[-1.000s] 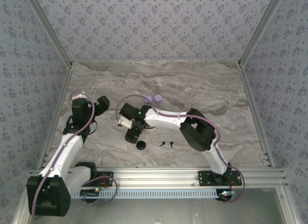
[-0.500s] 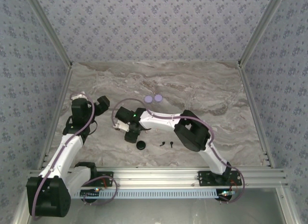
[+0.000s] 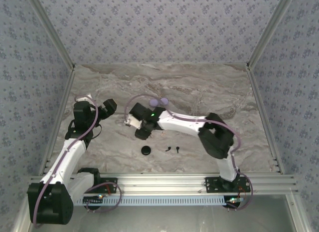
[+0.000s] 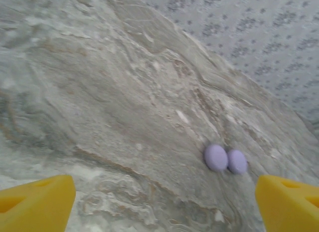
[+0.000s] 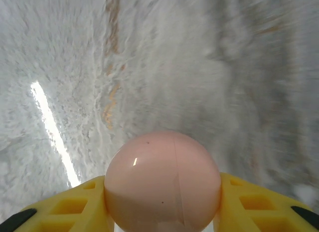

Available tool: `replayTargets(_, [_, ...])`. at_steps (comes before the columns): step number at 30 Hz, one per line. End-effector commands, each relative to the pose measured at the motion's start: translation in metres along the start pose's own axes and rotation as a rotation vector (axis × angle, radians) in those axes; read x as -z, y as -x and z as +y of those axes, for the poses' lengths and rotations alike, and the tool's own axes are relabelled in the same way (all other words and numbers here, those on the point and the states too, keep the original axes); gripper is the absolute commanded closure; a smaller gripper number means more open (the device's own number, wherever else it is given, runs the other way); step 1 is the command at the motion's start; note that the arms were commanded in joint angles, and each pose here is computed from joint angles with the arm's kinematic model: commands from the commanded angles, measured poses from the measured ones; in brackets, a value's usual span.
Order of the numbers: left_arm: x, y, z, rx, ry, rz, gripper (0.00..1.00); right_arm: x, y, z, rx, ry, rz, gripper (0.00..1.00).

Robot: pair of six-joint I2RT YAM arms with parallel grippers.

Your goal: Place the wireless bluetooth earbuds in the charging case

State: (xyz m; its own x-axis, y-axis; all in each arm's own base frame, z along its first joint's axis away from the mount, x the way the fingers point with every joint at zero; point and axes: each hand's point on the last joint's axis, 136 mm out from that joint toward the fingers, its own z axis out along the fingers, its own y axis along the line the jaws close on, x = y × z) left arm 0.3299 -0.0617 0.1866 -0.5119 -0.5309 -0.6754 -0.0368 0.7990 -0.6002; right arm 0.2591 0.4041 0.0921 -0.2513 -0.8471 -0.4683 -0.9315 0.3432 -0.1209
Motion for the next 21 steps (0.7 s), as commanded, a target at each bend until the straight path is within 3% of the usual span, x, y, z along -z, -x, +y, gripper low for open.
replayTargets(1, [0.007,0.023,-0.054,-0.016,-0.218,0.003,0.08,0.067,0.033,-0.026,0.001,-0.076,-0.231,0.54])
replayTargets(8, [0.021,0.025,-0.128,-0.033,-0.540,0.097,0.10,0.158,0.035,-0.065,0.058,-0.235,-0.499,0.54])
replayTargets(14, [0.040,0.009,-0.194,-0.127,-0.743,0.192,0.10,0.198,0.020,-0.078,0.149,-0.334,-0.617,0.54])
replayTargets(21, [0.042,-0.024,-0.238,-0.207,-0.852,0.286,0.15,0.221,0.012,-0.085,0.239,-0.419,-0.653,0.54])
